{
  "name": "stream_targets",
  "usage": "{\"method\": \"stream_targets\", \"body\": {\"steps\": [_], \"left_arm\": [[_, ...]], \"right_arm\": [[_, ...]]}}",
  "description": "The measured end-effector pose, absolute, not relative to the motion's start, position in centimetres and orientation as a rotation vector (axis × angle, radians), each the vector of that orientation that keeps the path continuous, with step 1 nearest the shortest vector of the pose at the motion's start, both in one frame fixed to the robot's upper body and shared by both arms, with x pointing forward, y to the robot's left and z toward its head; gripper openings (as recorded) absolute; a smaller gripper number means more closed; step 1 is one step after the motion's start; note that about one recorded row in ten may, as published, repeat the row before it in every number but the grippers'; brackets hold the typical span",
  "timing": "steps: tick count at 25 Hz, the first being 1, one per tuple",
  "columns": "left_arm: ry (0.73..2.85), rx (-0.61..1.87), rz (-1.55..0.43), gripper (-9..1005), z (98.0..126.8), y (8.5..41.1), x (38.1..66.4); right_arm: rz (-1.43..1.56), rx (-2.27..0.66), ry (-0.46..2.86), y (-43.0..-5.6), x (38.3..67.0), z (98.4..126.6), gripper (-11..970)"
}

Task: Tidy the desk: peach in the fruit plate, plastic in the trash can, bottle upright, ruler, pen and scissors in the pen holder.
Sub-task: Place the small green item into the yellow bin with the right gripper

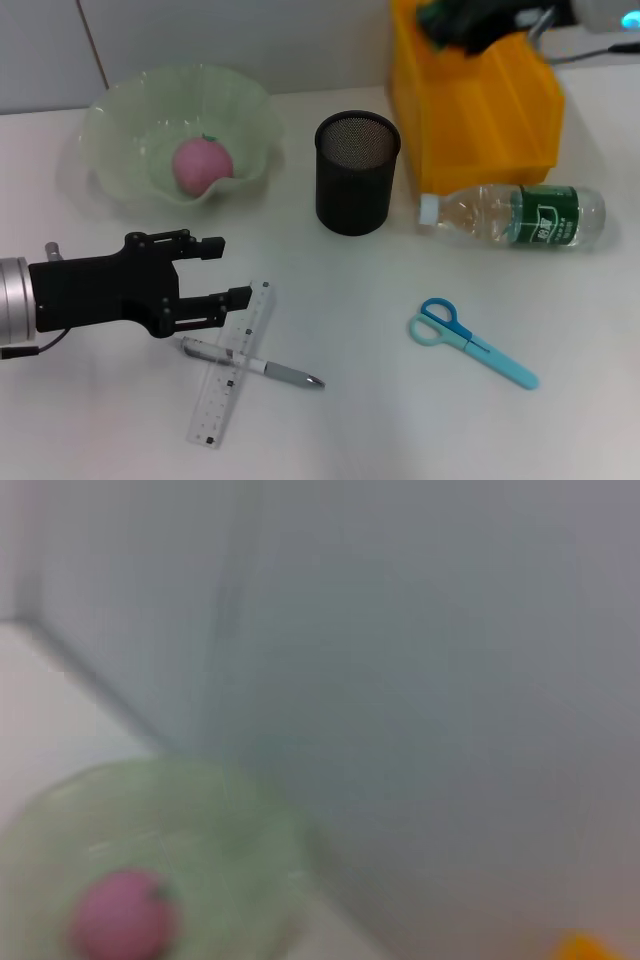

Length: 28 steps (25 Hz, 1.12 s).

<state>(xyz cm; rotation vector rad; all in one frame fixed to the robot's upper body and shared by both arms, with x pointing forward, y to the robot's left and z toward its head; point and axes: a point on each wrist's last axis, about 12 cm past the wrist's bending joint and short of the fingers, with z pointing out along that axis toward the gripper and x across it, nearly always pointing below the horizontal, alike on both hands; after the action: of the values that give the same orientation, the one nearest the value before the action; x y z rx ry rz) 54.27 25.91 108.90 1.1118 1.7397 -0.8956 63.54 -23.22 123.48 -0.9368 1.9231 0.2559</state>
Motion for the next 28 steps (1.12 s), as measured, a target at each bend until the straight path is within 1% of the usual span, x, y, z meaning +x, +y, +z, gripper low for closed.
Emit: {"method": "stream_targets", "body": {"steps": [1,4,5,6,8,10,11,14,16,19,25,28], "left_arm": [[1.740,1.112,-0.896,726,108.9,25.9,54.3],[1.737,1.114,-0.898,726,109.0,25.8,54.3],[1.735,1.115,-0.898,726,109.0,25.8,54.4],[1.732,1.117,-0.897,726,109.1,25.7,54.4],[1.731,1.118,-0.896,726,109.2,25.7,54.4],[1.730,1.118,-0.896,726,109.2,25.7,54.4],[1.728,1.119,-0.898,726,109.2,25.6,54.5],[1.726,1.119,-0.900,726,109.2,25.5,54.5],[1.725,1.120,-0.901,726,109.2,25.4,54.5],[1.724,1.121,-0.901,726,109.2,25.4,54.5],[1.724,1.121,-0.901,726,109.2,25.4,54.5],[1.724,1.121,-0.901,726,109.2,25.4,54.5]], "right_arm": [[0.197,-0.843,1.931,-24.5,64.1,123.6,266],[0.134,-0.782,1.957,-25.5,64.7,123.1,253],[0.107,-0.764,1.971,-25.8,64.9,122.7,249],[0.062,-0.739,2.008,-26.2,65.5,121.7,245],[0.047,-0.731,2.028,-26.3,65.7,121.2,198],[0.031,-0.722,2.068,-26.3,66.2,120.4,186],[0.022,-0.718,2.108,-26.2,66.6,119.4,180],[0.022,-0.710,2.125,-26.1,66.9,118.7,163],[0.031,-0.696,2.145,-26.0,67.2,117.6,181],[0.035,-0.690,2.153,-25.8,67.3,117.2,209],[0.041,-0.676,2.153,-25.8,67.4,117.1,440],[0.043,-0.672,2.153,-25.9,67.4,117.1,496]]}}
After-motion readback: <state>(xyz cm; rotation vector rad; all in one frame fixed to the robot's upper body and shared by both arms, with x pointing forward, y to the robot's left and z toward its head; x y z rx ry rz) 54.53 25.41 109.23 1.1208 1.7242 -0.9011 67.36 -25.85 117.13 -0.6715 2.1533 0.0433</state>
